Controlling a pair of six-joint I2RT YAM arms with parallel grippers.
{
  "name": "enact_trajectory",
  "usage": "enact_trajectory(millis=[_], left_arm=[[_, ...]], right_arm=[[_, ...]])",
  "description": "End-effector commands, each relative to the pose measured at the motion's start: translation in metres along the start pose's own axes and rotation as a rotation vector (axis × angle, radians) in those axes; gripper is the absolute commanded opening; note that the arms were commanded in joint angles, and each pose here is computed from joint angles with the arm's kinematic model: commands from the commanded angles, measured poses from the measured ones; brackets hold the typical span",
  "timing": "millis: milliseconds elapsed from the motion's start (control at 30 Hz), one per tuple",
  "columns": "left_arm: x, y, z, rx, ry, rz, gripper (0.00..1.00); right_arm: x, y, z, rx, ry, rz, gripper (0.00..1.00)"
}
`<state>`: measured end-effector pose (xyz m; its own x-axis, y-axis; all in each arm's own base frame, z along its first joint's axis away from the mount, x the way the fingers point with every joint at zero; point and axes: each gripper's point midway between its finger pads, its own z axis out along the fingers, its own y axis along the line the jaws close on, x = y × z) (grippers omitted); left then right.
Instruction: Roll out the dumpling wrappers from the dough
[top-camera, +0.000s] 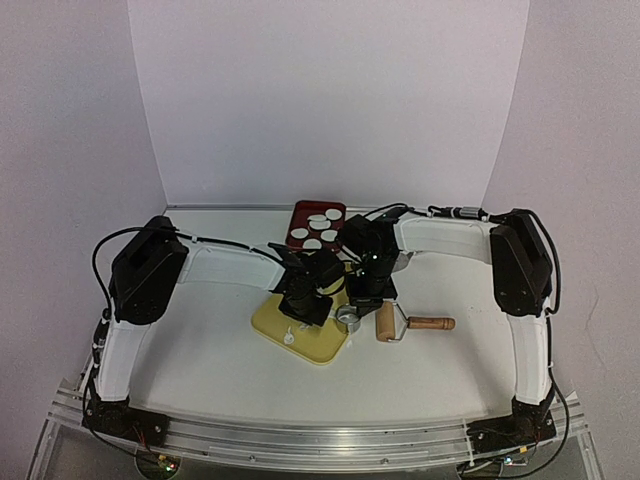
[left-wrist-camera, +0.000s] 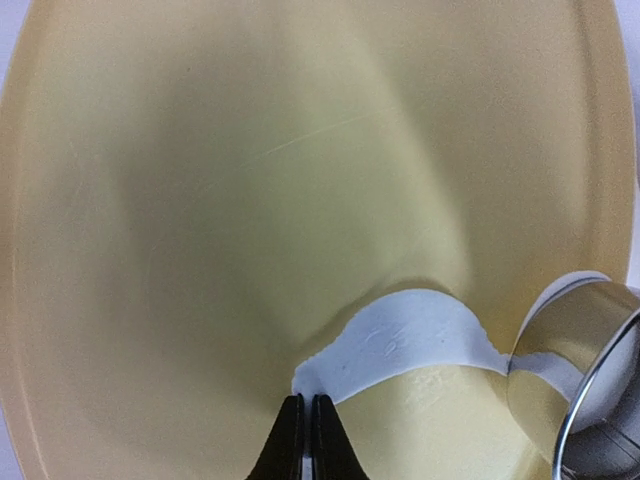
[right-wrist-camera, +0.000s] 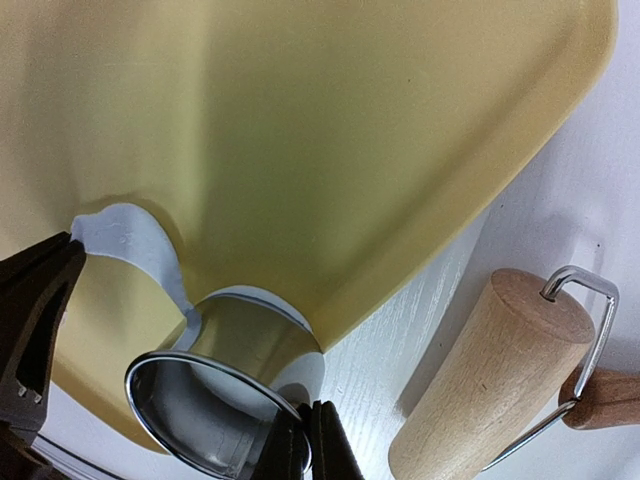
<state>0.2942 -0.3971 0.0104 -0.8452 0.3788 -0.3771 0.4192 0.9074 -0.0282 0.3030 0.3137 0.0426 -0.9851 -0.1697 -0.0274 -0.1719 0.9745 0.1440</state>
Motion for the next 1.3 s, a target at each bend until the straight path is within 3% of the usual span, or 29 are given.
enact_trajectory(millis=[0,567,833,1067,1267], left_arm=[[0.080,0.053,0.031,-0.220,0.264,0.007,0.00],[0.061,0.092,0.016,-0.272,0.210,-0.126,0.00],[0.027,0.102,-0.013,-0.224,0.115,-0.230,0.00],[-0.006,0.089,-0.054,-0.074,0.010,-0.268,0.30],[-0.041,0.077,-0.111,0.051,-0.129,-0.321,0.60]], right_arm=[[-0.002,-0.006,0.004,0.029,-0.003,0.010,0.00],[0.003,-0.018,0.009,0.114,0.038,0.027,0.00],[-0.021,0.019,-0.017,-0.025,-0.020,0.016,0.00],[-0.049,0.042,-0.060,-0.103,-0.140,0.017,0.00],[-0.059,0.042,-0.066,-0.088,-0.184,-0.001,0.00]])
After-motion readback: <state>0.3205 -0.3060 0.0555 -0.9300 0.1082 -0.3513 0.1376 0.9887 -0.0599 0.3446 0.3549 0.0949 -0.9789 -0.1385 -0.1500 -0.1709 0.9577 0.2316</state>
